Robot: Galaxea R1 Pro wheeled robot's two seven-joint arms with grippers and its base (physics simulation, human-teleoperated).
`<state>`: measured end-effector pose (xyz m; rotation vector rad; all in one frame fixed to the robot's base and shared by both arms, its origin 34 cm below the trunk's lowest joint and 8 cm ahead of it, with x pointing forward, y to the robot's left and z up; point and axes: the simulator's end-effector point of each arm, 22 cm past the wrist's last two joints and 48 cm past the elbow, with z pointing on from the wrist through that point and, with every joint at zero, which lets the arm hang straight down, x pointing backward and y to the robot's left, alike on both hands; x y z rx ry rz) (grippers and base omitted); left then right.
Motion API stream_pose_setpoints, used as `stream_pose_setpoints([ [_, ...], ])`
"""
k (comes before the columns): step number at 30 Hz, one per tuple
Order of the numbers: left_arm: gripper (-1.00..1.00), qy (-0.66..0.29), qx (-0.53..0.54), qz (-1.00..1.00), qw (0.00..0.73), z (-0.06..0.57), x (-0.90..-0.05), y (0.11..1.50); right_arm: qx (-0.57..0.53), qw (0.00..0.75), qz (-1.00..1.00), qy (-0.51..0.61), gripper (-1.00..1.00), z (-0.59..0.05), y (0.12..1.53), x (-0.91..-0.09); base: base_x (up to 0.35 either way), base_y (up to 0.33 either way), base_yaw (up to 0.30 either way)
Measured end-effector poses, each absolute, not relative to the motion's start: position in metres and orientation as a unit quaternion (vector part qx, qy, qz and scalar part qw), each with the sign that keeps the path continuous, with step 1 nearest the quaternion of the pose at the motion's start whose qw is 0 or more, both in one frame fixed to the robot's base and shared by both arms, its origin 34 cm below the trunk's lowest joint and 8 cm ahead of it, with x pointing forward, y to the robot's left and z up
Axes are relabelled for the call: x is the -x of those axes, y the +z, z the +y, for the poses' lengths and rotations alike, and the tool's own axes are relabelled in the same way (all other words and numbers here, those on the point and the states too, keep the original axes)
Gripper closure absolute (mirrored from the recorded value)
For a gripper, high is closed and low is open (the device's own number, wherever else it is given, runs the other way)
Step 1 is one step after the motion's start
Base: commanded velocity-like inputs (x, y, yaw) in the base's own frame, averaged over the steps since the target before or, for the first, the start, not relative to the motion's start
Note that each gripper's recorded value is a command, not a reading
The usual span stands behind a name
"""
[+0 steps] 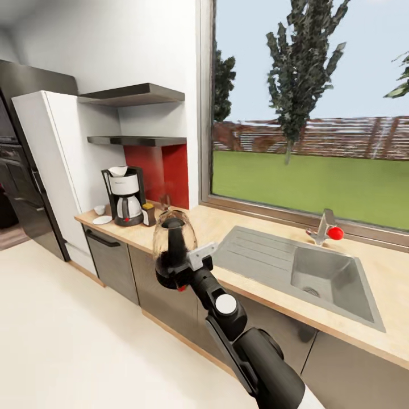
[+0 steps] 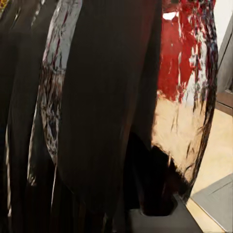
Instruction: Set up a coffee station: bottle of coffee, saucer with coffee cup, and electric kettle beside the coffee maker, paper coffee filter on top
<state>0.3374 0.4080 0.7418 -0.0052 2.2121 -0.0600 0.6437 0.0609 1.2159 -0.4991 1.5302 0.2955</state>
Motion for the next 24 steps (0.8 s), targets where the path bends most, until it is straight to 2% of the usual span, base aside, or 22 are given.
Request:
stream_pose_setpoints([
  [7, -1.00, -0.021, 0.005, 0.896, 0.443, 0.411, -0.333, 0.739, 0.226, 0.671, 0.694, 0.127, 1.00, 0.059, 1.204, -0.643, 0.162, 0.118, 0.000],
  [20, -1.00, -0.021, 0.005, 0.896, 0.443, 0.411, -0.332, 0.739, 0.233, 0.652, 0.713, 0.114, 1.00, 0.055, 1.175, -0.650, 0.244, 0.220, 0.000],
  [24, -1.00, -0.021, 0.005, 0.896, 0.443, 0.411, -0.332, 0.739, 0.235, 0.639, 0.724, 0.110, 1.00, 0.054, 1.159, -0.652, 0.304, 0.091, 0.000],
])
